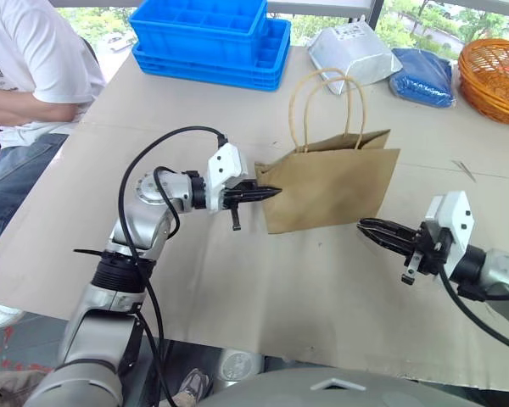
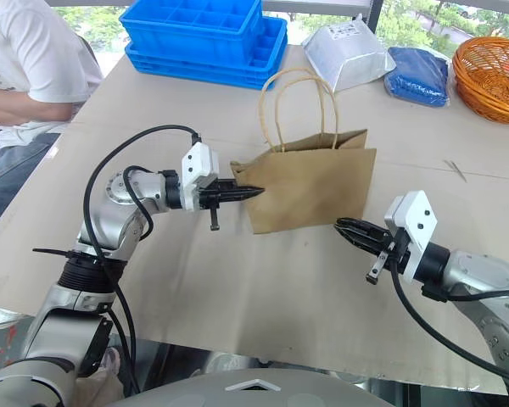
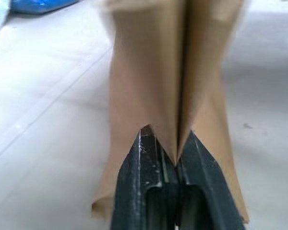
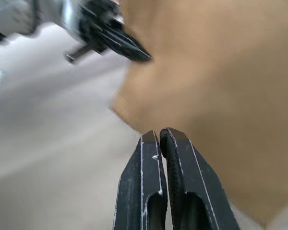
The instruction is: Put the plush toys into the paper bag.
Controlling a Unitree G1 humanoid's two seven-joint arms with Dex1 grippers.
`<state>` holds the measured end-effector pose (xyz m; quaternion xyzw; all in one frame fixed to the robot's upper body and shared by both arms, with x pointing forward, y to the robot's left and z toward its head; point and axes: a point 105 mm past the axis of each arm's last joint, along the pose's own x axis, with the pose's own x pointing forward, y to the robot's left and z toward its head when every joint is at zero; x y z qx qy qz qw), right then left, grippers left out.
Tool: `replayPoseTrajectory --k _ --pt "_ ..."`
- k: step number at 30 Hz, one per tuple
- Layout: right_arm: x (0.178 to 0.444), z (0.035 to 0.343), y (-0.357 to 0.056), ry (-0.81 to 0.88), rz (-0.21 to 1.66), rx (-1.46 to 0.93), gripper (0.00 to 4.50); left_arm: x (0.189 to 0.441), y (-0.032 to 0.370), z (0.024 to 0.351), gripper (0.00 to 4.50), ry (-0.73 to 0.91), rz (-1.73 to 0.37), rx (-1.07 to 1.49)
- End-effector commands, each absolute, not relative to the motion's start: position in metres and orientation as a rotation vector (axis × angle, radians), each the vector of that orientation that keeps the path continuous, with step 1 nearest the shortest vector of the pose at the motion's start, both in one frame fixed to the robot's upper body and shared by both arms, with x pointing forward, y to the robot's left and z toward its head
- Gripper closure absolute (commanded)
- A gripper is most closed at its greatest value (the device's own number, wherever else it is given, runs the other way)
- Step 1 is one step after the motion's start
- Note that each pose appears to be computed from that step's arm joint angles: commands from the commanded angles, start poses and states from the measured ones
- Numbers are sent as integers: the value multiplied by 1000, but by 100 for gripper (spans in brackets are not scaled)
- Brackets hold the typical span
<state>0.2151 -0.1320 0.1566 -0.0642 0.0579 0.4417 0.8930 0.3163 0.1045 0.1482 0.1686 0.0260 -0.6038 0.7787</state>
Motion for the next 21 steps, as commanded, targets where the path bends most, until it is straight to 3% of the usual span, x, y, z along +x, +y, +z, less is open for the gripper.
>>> replayPoseTrajectory --k 1,10,15,19,20,21 --pt "212 169 -126 40 907 -164 450 317 104 164 448 -3 -1322 362" --pt "202 164 -141 70 867 -207 450 325 116 184 448 -93 -1472 531" --pt "195 155 -152 122 848 -230 450 336 110 168 448 -52 -1513 591" --pt "195 149 -158 137 827 -228 321 339 106 157 450 -9 -1525 549" --pt "195 147 -159 139 822 -240 263 338 106 158 376 -5 -1528 534" --pt "195 146 -161 140 818 -250 220 337 106 160 346 -2 -1527 511"
